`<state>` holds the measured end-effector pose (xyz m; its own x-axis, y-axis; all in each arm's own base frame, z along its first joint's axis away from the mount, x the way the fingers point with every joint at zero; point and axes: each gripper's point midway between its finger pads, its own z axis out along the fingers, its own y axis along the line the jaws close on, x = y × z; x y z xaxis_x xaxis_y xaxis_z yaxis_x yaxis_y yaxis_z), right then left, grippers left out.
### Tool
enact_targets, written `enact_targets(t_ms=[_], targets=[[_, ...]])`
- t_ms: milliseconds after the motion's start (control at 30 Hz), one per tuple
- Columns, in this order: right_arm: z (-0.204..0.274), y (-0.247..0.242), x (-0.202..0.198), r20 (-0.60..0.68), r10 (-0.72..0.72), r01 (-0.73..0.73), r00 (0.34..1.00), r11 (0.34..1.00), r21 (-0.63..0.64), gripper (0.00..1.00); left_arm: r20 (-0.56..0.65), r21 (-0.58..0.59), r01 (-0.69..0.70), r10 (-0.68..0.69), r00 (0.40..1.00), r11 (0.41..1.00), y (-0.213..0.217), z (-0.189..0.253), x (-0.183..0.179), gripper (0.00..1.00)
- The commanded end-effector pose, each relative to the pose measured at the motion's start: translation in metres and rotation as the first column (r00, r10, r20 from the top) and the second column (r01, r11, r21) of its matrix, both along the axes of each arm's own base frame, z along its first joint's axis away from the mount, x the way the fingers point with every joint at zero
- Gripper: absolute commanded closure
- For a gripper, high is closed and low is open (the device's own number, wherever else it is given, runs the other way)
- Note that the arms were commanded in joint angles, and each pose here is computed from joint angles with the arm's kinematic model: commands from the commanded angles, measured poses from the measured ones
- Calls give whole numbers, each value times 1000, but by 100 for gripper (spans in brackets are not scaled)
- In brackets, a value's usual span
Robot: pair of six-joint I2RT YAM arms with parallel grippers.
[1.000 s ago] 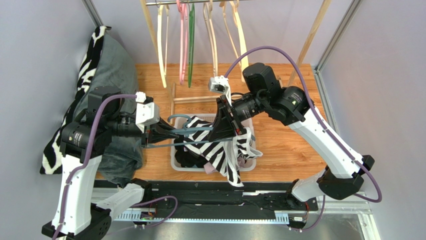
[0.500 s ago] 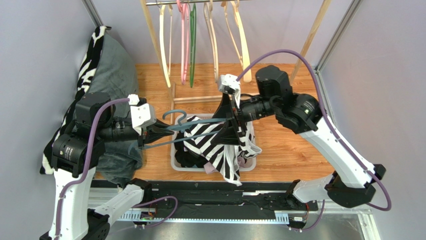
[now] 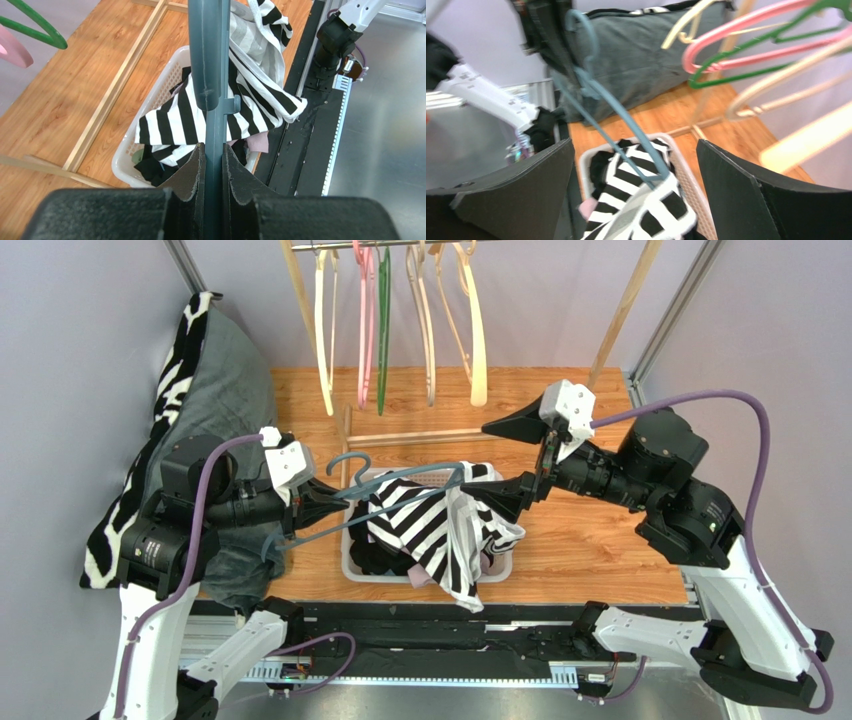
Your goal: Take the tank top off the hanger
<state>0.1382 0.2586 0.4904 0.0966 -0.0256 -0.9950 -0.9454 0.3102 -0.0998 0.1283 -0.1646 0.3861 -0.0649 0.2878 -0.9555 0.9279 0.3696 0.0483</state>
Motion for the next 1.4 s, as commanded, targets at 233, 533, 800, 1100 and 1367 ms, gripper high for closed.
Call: enact_targets(t_ms=[233,533,800,1100,1367], targets=[[-130,-51,0,-224,-251,240,942,968,-76,0,61,-58,-29,32,998,998,-1,26,3,100],[-162,-44,20,-276,-328,313,903,945,-97,0,62,-83,3,2,998,997,-2,37,-10,100],[-129,-40,69,-177,-480,472,859,877,-89,100,114,-74,-26,34,993,997,6,50,-15,100],[-38,-68,64,-80,-520,526,850,848,73,100,160,-31,-136,139,977,990,22,44,-4,100],[-23,-99,77,-45,-652,654,757,754,68,100,185,-23,-101,103,977,995,25,50,-25,100]])
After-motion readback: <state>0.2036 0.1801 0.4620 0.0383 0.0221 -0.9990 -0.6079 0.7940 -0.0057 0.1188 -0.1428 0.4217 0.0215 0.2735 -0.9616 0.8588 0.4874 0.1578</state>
